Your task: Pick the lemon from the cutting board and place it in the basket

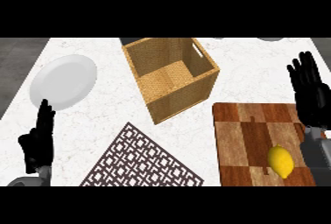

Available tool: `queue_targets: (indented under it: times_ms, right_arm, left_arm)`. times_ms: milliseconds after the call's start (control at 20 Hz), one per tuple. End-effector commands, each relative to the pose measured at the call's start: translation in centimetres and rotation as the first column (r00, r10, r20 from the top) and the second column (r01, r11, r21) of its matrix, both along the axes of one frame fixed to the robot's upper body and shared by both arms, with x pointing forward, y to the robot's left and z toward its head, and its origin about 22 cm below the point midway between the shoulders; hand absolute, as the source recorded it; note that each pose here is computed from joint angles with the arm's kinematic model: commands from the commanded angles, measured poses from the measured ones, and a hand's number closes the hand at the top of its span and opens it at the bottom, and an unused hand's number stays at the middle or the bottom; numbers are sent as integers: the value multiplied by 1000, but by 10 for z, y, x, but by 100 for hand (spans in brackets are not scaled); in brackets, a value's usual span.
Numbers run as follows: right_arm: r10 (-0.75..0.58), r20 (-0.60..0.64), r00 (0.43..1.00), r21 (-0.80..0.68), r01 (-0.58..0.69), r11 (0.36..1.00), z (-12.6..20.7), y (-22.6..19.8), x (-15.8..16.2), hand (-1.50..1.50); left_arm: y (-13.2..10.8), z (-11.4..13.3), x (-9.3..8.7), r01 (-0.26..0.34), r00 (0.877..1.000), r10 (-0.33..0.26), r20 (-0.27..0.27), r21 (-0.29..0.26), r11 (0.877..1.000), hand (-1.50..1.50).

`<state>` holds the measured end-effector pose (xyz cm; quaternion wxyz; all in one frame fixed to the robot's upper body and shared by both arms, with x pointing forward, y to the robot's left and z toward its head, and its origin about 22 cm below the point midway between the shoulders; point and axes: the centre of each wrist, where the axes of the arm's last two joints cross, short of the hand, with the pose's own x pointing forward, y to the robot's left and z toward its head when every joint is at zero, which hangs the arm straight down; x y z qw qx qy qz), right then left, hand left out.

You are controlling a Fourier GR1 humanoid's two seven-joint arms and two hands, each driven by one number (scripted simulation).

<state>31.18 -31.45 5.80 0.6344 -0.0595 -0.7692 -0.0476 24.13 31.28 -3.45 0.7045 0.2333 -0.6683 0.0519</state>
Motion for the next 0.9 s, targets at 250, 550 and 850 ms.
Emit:
queue_targets:
  times_ms: [250, 550, 850]
  right_arm:
    - [414, 178, 893, 221, -446, 867, -47, -45, -34, 150]
    - [421, 568, 707, -35, -491, 871, -44, 1, -71, -150]
    - [284, 301, 910, -426, -138, 894, 0, -76, -97, -150]
  left_arm:
    - [-14, 34, 30, 247, 964, -240, -112, 51, 968, 0]
    - [-19, 40, 41, 282, 939, -280, -202, -21, 959, 0]
    - [-16, 60, 46, 289, 939, -286, -190, -8, 957, 0]
